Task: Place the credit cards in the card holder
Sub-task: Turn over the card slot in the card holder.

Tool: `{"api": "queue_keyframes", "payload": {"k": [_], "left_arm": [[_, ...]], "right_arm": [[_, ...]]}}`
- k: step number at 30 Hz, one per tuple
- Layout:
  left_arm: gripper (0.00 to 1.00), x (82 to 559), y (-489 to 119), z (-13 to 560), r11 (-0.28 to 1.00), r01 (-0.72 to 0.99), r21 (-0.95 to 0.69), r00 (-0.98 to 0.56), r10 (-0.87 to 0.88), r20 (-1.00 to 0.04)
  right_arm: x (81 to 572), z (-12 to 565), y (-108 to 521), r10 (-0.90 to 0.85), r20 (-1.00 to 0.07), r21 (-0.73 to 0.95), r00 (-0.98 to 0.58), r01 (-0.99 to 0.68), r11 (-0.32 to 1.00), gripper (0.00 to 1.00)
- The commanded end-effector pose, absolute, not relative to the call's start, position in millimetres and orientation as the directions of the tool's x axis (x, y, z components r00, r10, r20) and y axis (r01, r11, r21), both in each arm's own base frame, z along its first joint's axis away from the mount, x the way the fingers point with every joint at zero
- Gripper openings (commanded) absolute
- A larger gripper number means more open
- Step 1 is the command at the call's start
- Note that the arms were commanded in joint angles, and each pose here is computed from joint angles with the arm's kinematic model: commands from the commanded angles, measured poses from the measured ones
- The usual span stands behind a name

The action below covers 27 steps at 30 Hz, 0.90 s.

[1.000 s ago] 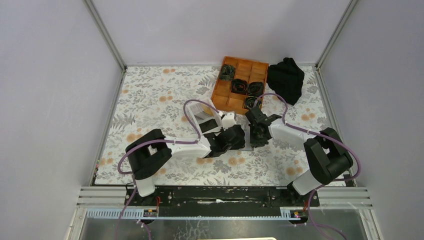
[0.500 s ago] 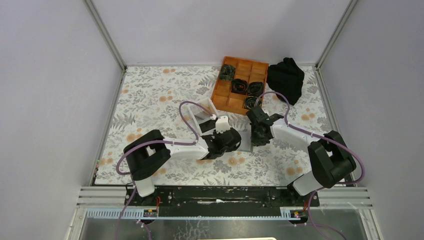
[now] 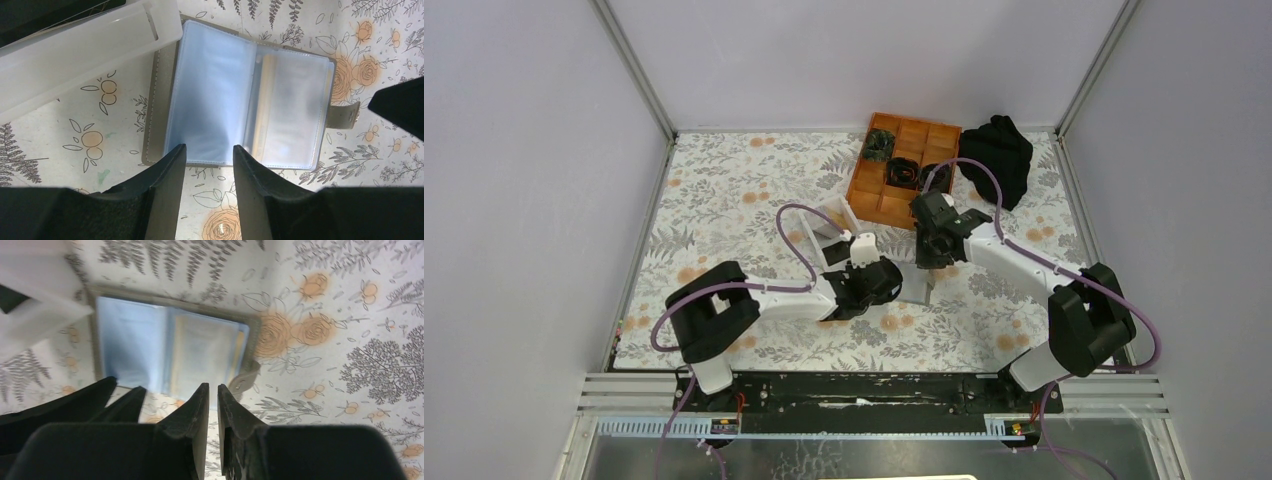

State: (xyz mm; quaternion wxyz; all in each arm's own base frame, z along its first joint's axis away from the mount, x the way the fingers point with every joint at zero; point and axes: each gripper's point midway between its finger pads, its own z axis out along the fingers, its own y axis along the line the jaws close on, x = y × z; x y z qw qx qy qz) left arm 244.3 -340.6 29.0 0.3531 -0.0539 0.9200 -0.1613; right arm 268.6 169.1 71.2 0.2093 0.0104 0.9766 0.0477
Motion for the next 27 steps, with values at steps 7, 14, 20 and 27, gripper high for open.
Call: {"api": "queue_keyframes", "payload": {"k": [7, 14, 20, 27], "left_arm": [[0.46, 248, -329, 48, 0.937, -0.003, -0.348, -0.707, -0.248, -0.662], [0.47, 249, -324, 62, 0.933, -0.006, -0.36, -0.689, -0.265, -0.675], [0.46, 251, -317, 76, 0.931, -0.02, -0.365, -0.668, -0.284, -0.688], [0.49, 266, -293, 105, 0.925, -0.073, -0.373, -0.601, -0.339, -0.724]], "right_arm": [[286, 92, 213, -0.012, -0.451, 0.14, -0.893, -0.084, 0.987, 0.19], [285, 76, 223, -0.016, -0.418, 0.16, -0.908, -0.091, 0.983, 0.19], [283, 69, 230, -0.022, -0.405, 0.177, -0.914, -0.102, 0.979, 0.19], [281, 53, 234, -0.036, -0.373, 0.172, -0.927, -0.107, 0.979, 0.19]]}}
